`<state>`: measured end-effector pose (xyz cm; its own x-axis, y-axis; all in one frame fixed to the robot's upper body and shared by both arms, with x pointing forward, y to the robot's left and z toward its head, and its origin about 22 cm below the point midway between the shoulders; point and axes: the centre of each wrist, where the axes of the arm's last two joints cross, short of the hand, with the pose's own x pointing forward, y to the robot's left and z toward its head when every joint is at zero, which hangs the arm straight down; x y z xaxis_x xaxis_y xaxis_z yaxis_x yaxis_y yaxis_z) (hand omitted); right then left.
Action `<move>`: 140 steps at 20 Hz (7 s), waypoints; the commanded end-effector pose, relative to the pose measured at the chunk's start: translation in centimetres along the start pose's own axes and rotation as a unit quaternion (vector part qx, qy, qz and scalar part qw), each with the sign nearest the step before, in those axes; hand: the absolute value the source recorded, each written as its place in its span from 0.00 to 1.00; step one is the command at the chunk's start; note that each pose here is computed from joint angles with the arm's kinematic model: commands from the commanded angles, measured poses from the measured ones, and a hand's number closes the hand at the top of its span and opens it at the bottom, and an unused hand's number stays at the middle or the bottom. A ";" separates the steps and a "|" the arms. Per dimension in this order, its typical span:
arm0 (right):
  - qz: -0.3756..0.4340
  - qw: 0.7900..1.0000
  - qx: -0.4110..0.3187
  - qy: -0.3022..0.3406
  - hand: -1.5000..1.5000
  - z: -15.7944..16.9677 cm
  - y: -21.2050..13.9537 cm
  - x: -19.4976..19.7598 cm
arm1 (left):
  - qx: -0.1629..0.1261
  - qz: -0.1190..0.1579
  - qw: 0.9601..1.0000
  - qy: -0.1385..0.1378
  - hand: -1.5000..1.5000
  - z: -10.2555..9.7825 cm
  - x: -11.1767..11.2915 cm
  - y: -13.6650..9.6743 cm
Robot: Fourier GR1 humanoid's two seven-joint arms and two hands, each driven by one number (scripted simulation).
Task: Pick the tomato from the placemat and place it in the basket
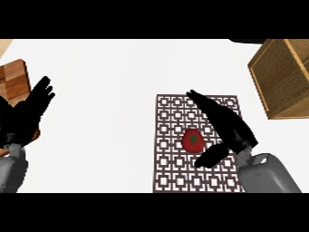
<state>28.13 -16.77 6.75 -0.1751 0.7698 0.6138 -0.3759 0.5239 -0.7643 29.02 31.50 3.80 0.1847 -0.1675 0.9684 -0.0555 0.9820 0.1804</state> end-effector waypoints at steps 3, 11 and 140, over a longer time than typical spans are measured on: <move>0.011 1.000 0.022 0.015 0.00 -0.1 1.4 -3.3 | 0.002 -0.001 1.000 0.002 0.50 -0.2 -0.7 -0.5; 0.003 1.000 0.023 -0.003 0.00 1.0 -0.1 -2.8 | 0.005 0.011 1.000 -0.001 0.50 -0.1 1.1 0.9; -0.273 0.833 -0.480 0.031 0.00 8.8 -26.8 -16.8 | 0.011 0.004 1.000 0.004 0.50 0.0 -0.6 0.6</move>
<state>34.33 -44.12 18.78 -0.1531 0.4595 0.8749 0.4686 0.8132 -0.3451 29.18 31.38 4.08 0.1872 -0.1653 0.9683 -0.0609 0.9819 0.1794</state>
